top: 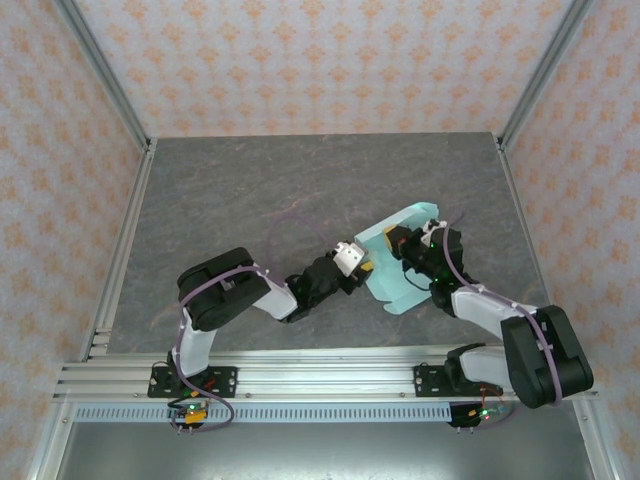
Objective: Fold the paper box
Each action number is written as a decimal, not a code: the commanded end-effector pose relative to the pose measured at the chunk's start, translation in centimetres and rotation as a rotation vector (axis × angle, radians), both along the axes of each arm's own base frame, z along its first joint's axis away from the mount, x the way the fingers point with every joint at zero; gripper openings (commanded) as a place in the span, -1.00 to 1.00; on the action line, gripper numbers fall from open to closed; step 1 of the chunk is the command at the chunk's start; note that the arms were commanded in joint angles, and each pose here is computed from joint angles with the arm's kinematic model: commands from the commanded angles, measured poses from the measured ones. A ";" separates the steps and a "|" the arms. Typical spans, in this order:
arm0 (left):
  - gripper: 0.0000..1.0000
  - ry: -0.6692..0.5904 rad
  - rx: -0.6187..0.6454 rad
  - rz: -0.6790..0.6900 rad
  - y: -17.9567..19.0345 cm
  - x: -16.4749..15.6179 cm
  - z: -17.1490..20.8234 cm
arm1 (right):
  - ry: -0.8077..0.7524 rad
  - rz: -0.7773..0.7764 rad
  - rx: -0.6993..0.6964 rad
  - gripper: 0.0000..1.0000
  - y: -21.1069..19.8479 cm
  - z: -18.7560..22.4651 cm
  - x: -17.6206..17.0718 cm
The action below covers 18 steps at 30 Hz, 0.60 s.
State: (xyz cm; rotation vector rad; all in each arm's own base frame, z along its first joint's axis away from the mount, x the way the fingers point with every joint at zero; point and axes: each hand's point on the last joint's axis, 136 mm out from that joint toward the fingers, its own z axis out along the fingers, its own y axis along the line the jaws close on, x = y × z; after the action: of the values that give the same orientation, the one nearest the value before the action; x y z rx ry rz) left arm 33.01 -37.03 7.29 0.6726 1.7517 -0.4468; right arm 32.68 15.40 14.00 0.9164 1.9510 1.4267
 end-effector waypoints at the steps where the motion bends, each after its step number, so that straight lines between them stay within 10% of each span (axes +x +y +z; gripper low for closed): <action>1: 0.12 -0.025 -0.007 0.103 0.9 1.5 0.6 | -0.005 -0.019 -0.013 -1.00 -0.5 -0.1 -0.4; 13: 0.79 -0.049 0.014 0.159 3.4 1.2 1.0 | -0.012 -0.014 -0.007 -1.00 -0.5 -1.2 -0.9; 18: 0.78 -0.031 -0.008 0.117 2.9 1.6 1.3 | -0.009 -0.002 -0.004 -1.00 -0.2 -1.3 -0.9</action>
State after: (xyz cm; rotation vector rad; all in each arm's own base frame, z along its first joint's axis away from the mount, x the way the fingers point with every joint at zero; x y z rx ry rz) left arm 33.86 -34.14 5.97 0.6086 1.7962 -0.3314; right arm 31.92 14.97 12.65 0.9334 1.9535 1.4095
